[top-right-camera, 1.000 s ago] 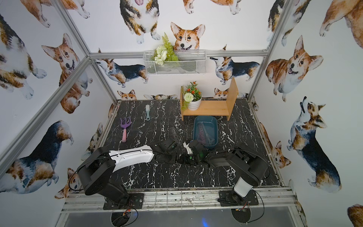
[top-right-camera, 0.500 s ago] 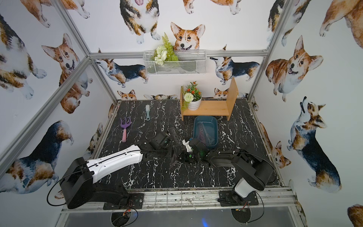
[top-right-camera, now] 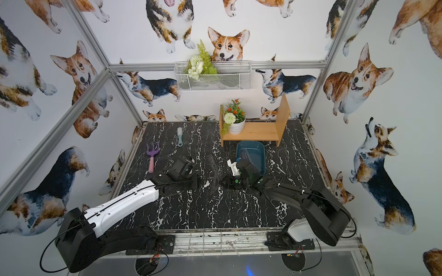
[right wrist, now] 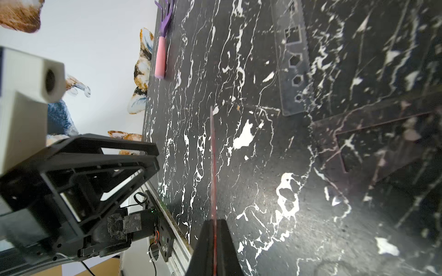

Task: Put the scattered rulers into the storage box
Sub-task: Pick up the ruler from the center of the board, then place the ruler in the storage box.

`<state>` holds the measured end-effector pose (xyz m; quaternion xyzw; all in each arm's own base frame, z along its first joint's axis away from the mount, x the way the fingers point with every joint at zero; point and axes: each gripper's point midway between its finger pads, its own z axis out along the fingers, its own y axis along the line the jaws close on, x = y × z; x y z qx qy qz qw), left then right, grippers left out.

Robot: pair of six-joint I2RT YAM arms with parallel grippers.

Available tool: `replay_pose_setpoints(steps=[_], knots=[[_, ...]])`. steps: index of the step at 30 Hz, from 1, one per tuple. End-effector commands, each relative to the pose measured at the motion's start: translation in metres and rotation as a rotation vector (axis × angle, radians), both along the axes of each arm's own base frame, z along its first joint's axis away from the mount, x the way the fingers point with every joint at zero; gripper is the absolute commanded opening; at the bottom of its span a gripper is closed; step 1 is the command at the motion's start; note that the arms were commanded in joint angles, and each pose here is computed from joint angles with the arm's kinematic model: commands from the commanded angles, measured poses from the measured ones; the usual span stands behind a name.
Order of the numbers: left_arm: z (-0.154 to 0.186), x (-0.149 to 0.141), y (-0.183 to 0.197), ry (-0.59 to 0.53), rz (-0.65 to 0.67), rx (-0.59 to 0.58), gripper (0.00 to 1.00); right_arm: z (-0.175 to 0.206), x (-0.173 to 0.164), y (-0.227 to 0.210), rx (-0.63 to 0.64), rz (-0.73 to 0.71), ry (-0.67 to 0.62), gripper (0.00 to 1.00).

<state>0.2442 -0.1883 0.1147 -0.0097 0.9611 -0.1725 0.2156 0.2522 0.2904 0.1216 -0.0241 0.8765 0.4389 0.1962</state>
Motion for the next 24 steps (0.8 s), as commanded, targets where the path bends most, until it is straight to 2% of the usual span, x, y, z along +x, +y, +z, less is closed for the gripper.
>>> replay_pose_setpoints(steps=[1, 15, 24], knots=[[0.003, -0.001, -0.005, -0.014, -0.031, -0.033, 0.42, 0.001, 0.004, -0.016, -0.048, -0.006, -0.01, 0.0], [0.01, 0.004, -0.026, -0.036, -0.092, -0.114, 0.42, 0.03, 0.051, -0.115, -0.065, -0.179, -0.053, 0.0], [0.012, 0.01, -0.041, -0.026, -0.13, -0.147, 0.41, 0.025, 0.071, -0.147, -0.119, -0.229, -0.056, 0.0]])
